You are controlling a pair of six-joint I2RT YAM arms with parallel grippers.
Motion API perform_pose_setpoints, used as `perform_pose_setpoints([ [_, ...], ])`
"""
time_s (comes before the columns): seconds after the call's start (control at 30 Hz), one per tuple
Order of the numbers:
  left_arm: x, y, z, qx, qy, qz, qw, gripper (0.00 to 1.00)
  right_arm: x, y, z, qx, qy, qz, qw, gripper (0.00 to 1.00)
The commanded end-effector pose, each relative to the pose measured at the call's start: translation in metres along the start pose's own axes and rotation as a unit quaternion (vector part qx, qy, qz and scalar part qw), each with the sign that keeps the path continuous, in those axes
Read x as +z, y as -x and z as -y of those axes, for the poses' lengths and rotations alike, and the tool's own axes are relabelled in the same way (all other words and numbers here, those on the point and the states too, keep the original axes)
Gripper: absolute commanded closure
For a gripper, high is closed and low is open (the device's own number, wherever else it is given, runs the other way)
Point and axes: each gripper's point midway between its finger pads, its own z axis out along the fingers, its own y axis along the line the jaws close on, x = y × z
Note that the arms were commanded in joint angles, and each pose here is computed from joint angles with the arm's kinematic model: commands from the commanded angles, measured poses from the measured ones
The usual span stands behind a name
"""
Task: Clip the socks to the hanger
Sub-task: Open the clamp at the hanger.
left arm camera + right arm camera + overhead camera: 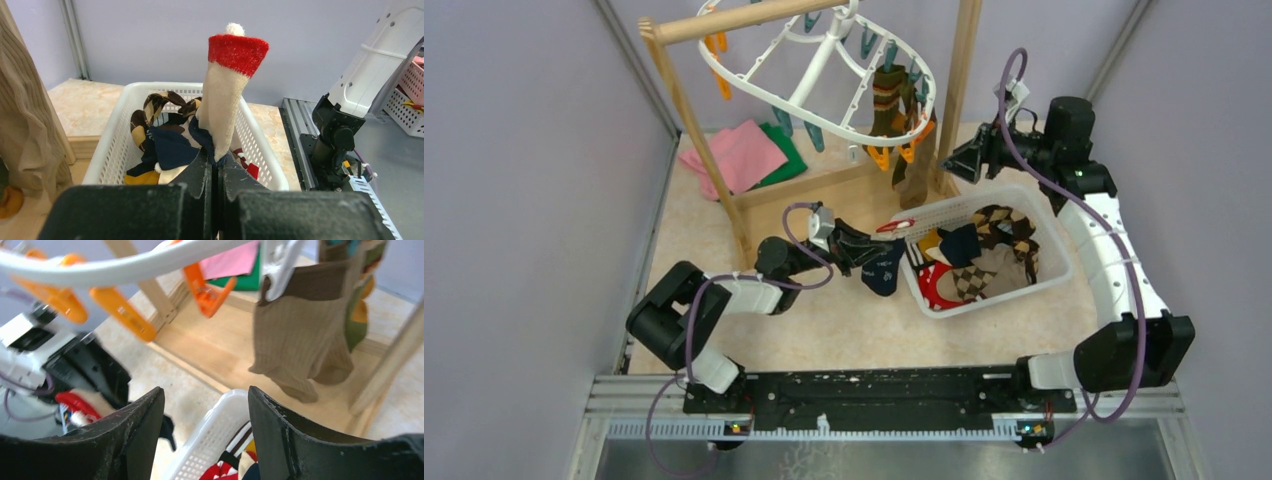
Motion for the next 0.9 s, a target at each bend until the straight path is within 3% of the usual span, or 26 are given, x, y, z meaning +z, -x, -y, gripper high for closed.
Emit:
perform_pose_setpoints([
  [0.0, -0.004, 0.051, 0.020, 0.107, -0.026, 0.082, 0.990, 1.00, -0.002, 0.030, 0.025, 0.043, -0.123, 0.023, 0.991, 0.39],
  [0.13, -0.008, 0.051, 0.023, 0.113, -0.021, 0.080, 0.990, 1.00, -0.003, 0.042, 0.049, 0.088, -0.214, 0.046, 0.972, 0.39],
  [0.37, -0.016, 0.048, 0.027, 0.122, -0.015, 0.075, 0.990, 1.00, 0.013, 0.031, 0.025, 0.062, -0.185, 0.079, 0.978, 0.45],
  [0.53, -0.018, 0.047, 0.028, 0.124, -0.014, 0.073, 0.989, 1.00, 0.017, 0.052, -0.002, 0.014, -0.181, 0.135, 0.974, 0.45],
  [0.87, -0.019, 0.049, 0.030, 0.128, -0.015, 0.072, 0.989, 1.00, 0.021, 0.067, 0.003, 0.054, -0.207, 0.185, 0.959, 0.45],
])
